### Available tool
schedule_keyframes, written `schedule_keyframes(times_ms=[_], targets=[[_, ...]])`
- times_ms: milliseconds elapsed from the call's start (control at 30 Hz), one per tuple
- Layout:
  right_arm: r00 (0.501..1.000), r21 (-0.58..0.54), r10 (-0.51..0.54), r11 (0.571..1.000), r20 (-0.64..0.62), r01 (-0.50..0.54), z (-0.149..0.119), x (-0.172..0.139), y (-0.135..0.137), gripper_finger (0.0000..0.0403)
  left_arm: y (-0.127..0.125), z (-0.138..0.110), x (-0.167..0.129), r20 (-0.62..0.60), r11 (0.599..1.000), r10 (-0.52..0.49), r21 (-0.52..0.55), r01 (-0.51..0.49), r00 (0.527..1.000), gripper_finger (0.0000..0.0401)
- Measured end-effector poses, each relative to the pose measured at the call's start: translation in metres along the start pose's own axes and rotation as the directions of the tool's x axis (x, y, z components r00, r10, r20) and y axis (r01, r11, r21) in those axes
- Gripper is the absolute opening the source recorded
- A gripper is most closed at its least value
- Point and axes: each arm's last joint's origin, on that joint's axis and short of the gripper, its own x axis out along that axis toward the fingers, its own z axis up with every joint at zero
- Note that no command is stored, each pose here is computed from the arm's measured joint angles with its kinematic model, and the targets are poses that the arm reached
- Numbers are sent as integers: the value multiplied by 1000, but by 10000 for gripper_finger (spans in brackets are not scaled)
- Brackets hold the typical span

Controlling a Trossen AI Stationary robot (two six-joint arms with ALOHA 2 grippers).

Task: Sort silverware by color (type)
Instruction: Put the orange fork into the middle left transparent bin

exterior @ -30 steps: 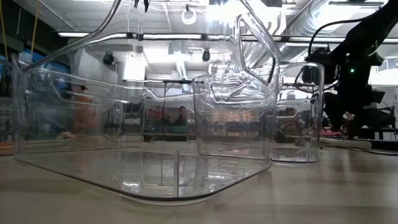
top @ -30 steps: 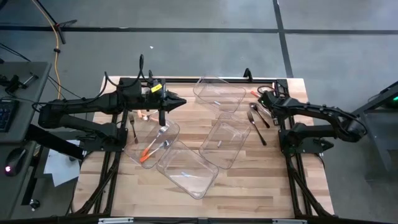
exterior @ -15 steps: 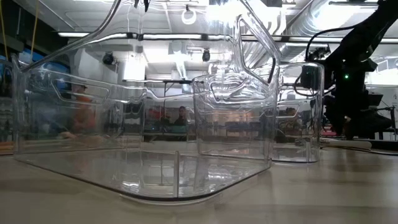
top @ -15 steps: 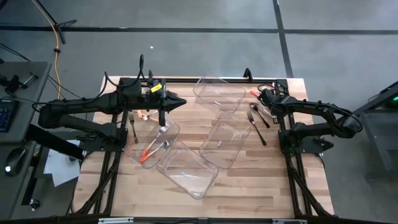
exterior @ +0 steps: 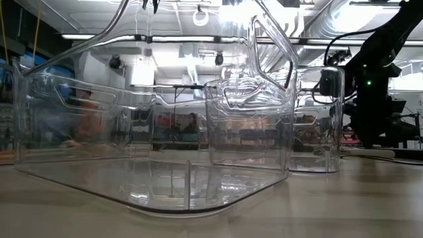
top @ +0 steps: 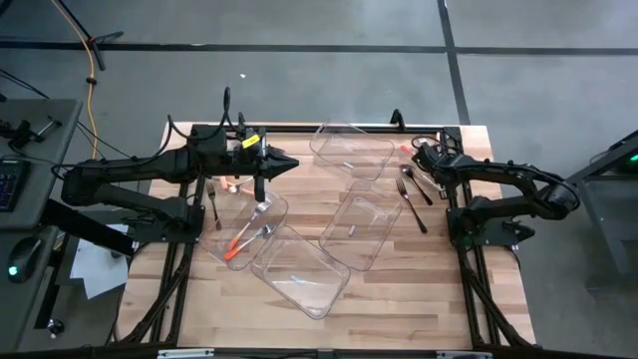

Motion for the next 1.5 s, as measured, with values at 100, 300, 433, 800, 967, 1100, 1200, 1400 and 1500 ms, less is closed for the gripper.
schedule_keyframes(times_ms=[100, 300, 433, 800, 967, 1100, 1200, 1400, 1500], targets=[[1000, -15, 9, 1000, -7, -10, -2, -2, -1, 6, 0, 0, 0, 0, 1000, 0, 0, 0, 1000, 0], [998, -38, 54, 998, -19, -55, 0, -11, -2, 1, 0, 0, 0, 0, 1000, 0, -1, 0, 1000, 0], [995, -69, 100, 993, -15, -100, 6, -20, -1, 0, 0, 0, 0, 1, 1000, 0, -6, 0, 1000, 0], [972, -232, 229, 944, -57, -236, 27, -45, -4, 0, 0, 0, 0, 1, 1000, 0, -25, 0, 1000, 0], [947, -288, 305, 902, -104, -322, 33, -57, -6, 0, 0, 0, 0, 1, 999, 0, -38, 0, 1000, 0], [923, -330, 359, 862, -135, -384, 37, -66, -8, 0, 0, 0, 0, 1, 999, 0, -44, 0, 1000, 0], [906, -351, 394, 836, -152, -422, 40, -71, -10, 0, 0, 0, 0, 1, 999, 0, -51, 0, 1000, 0], [864, -371, 488, 784, -126, -497, 51, -83, -10, 0, 0, 0, 0, 1, 999, 0, -52, 0, 1000, 0], [836, -432, 538, 732, -107, -527, 60, -98, -5, 0, 0, 0, 0, 1, 999, 0, -52, 0, 1000, 0]])
